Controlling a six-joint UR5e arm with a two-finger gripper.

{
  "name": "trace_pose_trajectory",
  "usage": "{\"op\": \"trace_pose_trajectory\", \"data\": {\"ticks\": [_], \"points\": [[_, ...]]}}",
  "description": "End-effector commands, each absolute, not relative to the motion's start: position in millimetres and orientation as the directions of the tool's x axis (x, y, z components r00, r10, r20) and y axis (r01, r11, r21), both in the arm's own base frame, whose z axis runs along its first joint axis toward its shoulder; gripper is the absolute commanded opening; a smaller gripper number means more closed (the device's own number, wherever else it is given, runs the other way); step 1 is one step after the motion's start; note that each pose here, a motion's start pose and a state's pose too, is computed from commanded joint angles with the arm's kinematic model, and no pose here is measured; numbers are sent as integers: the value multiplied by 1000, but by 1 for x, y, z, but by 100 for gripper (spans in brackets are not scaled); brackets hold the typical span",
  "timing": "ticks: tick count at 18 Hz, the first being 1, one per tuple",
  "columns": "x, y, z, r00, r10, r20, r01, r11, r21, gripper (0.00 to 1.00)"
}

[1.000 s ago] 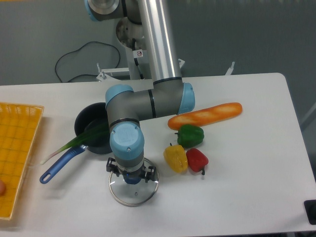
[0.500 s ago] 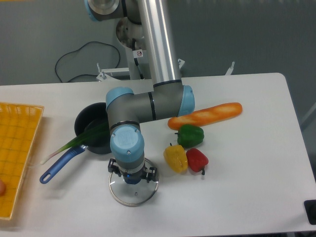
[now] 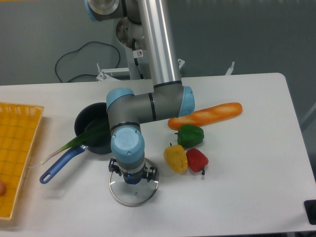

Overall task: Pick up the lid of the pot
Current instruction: 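Close the gripper around the blue knob of the lid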

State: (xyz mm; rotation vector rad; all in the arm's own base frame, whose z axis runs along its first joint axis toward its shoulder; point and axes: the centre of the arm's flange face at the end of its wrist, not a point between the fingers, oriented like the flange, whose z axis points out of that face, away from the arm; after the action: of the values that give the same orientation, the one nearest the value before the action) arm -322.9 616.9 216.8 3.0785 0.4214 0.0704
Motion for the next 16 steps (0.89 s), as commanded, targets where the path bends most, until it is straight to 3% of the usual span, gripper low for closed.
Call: {"op": "trace_pose_trajectory", "data": {"ticks": [9,12,15,16], "points": [[-322,618,213,962,269,41,268,-962,46,99],[-323,618,212,963,268,41,266,-963,46,88],[-322,619,212,963,267,43,265,-963,45,70],[-322,619,212,963,267,43,265,-963,45,69]]}}
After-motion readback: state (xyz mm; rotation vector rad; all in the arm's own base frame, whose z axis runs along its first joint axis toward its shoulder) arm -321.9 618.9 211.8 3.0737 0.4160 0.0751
